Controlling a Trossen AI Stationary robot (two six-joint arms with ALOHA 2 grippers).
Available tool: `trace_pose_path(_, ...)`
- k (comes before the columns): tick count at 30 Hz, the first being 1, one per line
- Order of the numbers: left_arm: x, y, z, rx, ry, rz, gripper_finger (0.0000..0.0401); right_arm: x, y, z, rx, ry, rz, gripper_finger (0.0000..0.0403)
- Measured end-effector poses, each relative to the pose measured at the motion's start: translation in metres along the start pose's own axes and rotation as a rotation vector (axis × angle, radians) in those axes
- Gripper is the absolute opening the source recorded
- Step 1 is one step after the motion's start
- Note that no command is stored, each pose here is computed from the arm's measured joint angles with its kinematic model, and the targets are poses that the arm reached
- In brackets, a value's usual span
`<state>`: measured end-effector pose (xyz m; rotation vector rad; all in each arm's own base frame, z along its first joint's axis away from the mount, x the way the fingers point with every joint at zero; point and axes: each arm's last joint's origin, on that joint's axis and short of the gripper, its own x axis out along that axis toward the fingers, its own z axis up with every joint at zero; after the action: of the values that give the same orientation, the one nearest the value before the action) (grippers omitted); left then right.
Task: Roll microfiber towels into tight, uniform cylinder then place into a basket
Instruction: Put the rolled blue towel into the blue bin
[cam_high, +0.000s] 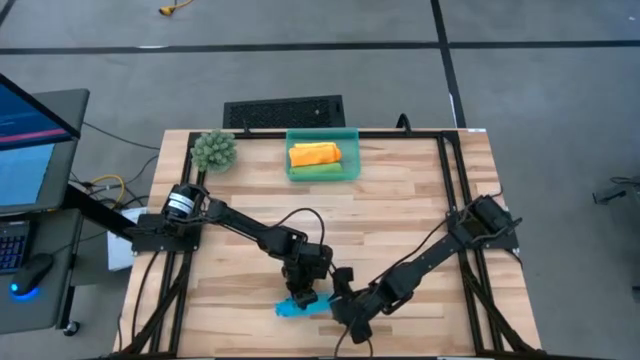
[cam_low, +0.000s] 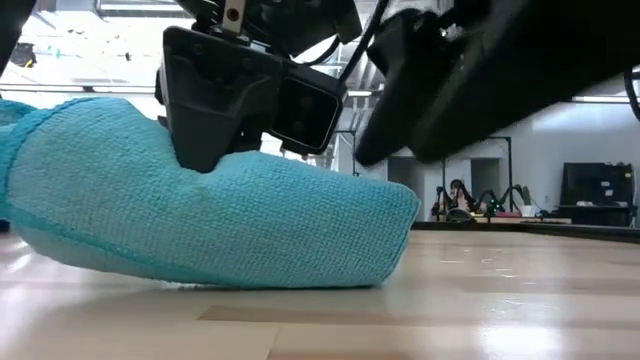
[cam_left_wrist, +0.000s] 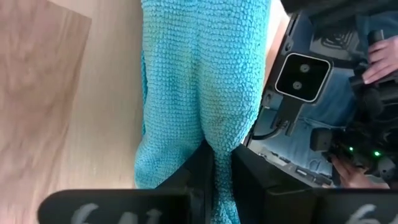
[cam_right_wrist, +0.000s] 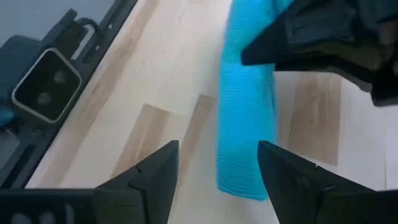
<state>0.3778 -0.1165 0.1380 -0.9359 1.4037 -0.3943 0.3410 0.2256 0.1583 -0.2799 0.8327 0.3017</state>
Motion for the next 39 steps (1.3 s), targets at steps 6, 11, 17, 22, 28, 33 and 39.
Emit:
trace_pose_path(6,-0.001,0.000,0.001,0.000,0.001,-0.005,0.0032,0.000,-0.005,0.004,0.053,-0.033,-0.007,0.0242)
trace_pose_path(11,-0.002,0.001,0.001,-0.003,-0.002,-0.003,0.0032,0.019,-0.008,-0.003,0.068,-0.018,-0.020,0.0242)
trace_pose_path(17,-0.002,0.001,0.001,-0.003,-0.004,-0.001,0.0032,0.024,-0.014,-0.004,0.101,-0.019,-0.030,0.0242)
trace_pose_path(22,-0.002,0.002,0.001,-0.007,-0.003,0.002,0.0032,0.028,-0.017,-0.006,0.114,-0.012,-0.033,0.0242)
trace_pose_path(28,-0.003,-0.001,0.004,0.053,-0.025,-0.020,0.0032,0.046,-0.015,-0.017,0.150,0.029,-0.011,0.0242)
trace_pose_path(33,-0.003,-0.002,0.005,0.045,-0.027,-0.036,0.0032,0.046,-0.014,-0.019,0.210,0.051,-0.013,0.0227)
trace_pose_path(39,-0.003,-0.002,0.005,0.039,-0.026,-0.034,0.0032,0.041,-0.015,-0.015,0.208,0.032,-0.005,0.0186)
